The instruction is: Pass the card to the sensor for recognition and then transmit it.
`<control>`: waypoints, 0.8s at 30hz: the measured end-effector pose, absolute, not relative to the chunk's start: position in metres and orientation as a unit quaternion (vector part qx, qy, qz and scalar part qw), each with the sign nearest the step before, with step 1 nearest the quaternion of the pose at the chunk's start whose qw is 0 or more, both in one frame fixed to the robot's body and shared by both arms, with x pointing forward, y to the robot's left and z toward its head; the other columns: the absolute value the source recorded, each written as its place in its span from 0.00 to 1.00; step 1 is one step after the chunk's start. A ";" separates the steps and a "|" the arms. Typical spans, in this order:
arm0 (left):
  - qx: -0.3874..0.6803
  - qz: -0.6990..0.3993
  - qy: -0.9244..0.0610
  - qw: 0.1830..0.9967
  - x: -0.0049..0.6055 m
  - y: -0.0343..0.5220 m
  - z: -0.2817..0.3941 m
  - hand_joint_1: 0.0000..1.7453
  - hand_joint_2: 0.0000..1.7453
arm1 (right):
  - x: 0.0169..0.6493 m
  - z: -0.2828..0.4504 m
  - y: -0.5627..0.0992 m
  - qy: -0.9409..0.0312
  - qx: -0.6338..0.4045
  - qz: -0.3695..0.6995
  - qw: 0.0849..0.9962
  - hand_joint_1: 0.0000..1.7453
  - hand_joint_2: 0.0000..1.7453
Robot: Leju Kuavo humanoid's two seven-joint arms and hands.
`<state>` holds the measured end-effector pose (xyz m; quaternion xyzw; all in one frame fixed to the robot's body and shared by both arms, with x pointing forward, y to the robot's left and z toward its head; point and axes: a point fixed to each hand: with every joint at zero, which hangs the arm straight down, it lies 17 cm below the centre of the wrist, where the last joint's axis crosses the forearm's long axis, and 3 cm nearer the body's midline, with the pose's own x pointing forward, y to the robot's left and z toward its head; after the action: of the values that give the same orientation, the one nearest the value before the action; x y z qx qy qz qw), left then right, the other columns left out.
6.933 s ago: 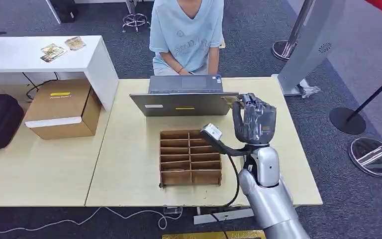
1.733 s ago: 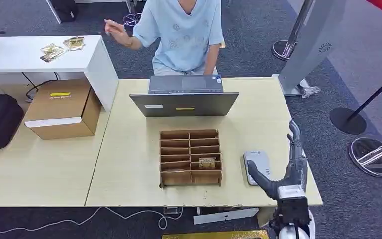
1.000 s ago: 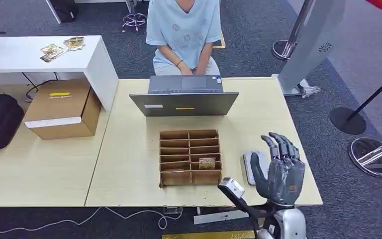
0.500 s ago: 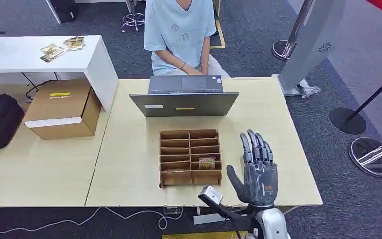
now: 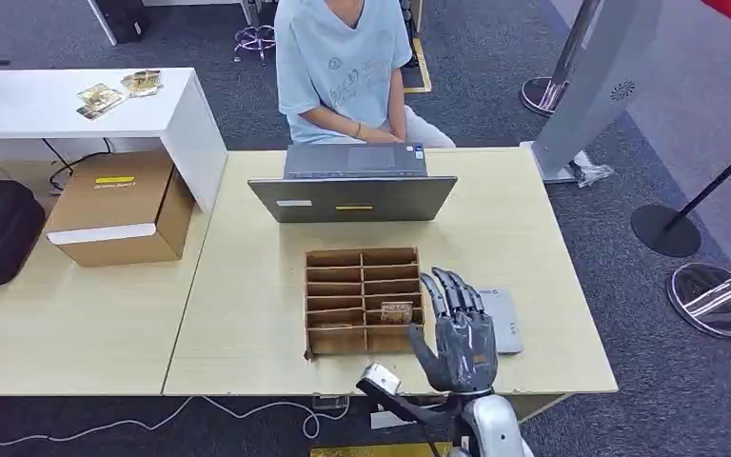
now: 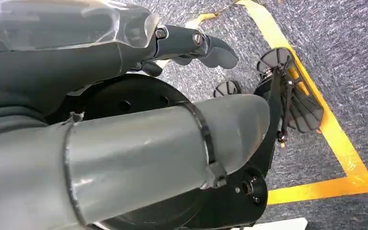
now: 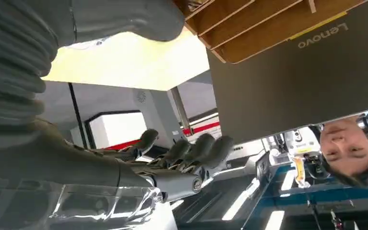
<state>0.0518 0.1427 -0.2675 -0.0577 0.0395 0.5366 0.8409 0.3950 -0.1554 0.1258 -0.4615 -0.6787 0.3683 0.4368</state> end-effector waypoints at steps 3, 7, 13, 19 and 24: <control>-0.058 0.537 0.039 0.841 0.052 0.143 -0.268 0.00 0.00 | 0.396 0.124 -0.155 -0.677 -0.461 0.370 0.438 0.59 1.00; -0.058 0.537 0.039 0.841 0.052 0.143 -0.268 0.00 0.00 | 0.397 0.121 -0.155 -0.676 -0.460 0.371 0.440 0.74 1.00; -0.058 0.536 0.038 0.841 0.052 0.143 -0.268 0.00 0.00 | 0.398 0.121 -0.155 -0.677 -0.461 0.370 0.439 0.70 1.00; -0.058 0.536 0.038 0.842 0.052 0.143 -0.268 0.00 0.00 | 0.400 0.123 -0.154 -0.679 -0.462 0.369 0.437 0.54 1.00; -0.058 0.534 0.038 0.843 0.052 0.144 -0.268 0.00 0.00 | 0.401 0.123 -0.153 -0.679 -0.460 0.370 0.435 0.38 1.00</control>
<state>0.0521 0.1435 -0.2676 -0.0578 0.0381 0.5340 0.8427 0.4008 -0.1525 0.1231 -0.4605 -0.6794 0.3702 0.4352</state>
